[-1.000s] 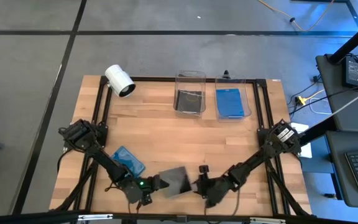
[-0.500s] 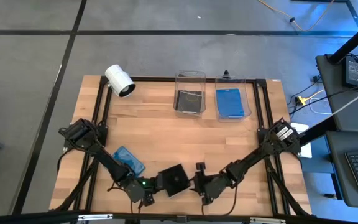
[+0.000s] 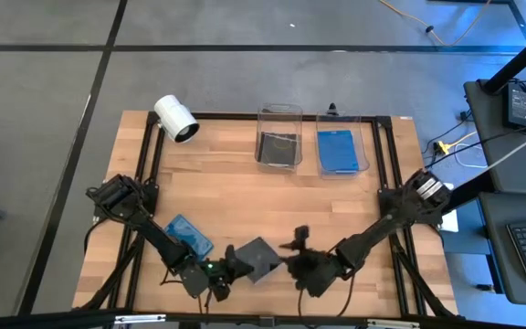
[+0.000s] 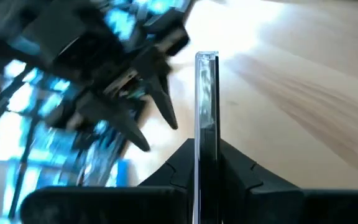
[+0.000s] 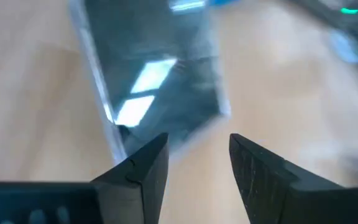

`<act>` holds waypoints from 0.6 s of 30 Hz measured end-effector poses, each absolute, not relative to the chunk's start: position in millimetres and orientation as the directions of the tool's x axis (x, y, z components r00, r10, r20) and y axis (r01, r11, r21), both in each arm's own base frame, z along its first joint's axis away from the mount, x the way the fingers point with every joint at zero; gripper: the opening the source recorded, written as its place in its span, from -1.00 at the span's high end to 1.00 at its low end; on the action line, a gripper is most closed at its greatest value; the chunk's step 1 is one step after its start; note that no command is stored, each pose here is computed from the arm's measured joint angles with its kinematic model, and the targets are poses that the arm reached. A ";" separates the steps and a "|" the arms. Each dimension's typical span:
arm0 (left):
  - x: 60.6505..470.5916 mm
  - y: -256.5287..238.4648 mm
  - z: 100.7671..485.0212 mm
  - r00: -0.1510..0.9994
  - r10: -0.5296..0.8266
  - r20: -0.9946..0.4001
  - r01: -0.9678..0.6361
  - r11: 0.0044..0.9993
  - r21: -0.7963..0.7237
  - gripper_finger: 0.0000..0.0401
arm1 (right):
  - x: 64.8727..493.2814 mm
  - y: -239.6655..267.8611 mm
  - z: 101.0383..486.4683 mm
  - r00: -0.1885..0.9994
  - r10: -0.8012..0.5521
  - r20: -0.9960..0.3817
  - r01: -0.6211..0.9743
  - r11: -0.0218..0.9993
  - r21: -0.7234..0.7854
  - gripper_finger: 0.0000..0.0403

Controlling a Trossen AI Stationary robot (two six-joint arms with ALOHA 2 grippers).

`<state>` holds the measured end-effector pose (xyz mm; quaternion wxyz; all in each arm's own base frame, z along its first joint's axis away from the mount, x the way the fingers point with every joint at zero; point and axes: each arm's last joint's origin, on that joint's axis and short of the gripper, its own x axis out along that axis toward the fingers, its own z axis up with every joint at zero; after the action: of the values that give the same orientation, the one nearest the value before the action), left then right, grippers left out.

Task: Pick & place jewel cases by type
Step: Put the black CD case into the left transparent bin

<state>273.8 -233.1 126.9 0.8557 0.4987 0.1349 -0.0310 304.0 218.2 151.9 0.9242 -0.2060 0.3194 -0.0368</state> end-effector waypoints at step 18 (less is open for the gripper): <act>286.8 -183.1 231.8 0.869 0.472 0.150 -0.492 0.858 0.148 0.78 | 267.7 163.3 209.5 0.632 -0.517 -0.577 0.282 0.847 -0.451 0.15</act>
<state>286.8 -183.1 231.8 0.9623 0.0910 -0.0540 0.2505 267.7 163.3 209.5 0.8889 -0.1613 0.3653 -0.2247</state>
